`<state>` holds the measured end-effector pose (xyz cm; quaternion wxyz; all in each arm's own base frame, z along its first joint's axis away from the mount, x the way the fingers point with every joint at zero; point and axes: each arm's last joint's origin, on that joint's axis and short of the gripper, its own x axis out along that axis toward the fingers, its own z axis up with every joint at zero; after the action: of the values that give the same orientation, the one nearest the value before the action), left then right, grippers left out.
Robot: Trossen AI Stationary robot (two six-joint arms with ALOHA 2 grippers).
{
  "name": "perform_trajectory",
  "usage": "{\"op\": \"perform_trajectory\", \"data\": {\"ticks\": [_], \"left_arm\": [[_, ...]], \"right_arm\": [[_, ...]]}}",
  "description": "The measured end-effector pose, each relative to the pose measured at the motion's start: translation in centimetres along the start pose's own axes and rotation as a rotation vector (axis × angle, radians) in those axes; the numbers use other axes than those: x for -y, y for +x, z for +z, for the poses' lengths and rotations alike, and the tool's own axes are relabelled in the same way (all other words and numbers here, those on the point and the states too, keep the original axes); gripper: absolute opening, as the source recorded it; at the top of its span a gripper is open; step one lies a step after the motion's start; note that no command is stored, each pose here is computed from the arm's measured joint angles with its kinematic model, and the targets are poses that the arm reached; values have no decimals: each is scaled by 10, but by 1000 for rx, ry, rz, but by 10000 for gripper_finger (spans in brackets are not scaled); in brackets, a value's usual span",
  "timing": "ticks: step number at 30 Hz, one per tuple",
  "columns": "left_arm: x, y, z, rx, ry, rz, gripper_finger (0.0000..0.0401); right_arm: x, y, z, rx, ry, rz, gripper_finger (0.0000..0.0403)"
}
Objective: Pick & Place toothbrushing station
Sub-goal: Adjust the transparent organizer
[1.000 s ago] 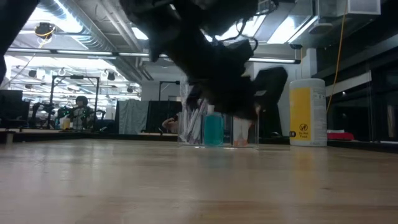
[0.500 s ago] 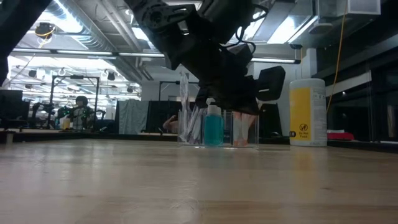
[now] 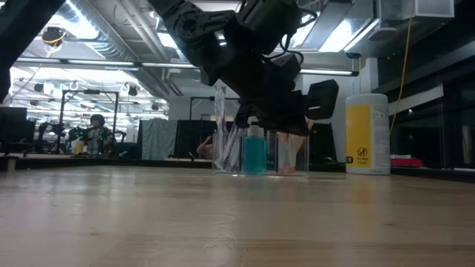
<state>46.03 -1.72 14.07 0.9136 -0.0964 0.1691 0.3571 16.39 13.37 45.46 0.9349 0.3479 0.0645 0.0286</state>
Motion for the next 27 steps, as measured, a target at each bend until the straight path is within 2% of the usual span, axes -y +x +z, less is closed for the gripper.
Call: {"op": "perform_trajectory", "data": {"ticks": [15,20,27], "left_arm": [[-7,7,3,-6,-8,-5,2],[-5,15,-11,-24,-26,-24,2],[-3,16,-16,-22,-46,-30,2]], "right_arm": [[1,-3,3,5,5,5,168],[1,-5,4,9,1,9,168],[1,-6,5,10,4,10,168]]}}
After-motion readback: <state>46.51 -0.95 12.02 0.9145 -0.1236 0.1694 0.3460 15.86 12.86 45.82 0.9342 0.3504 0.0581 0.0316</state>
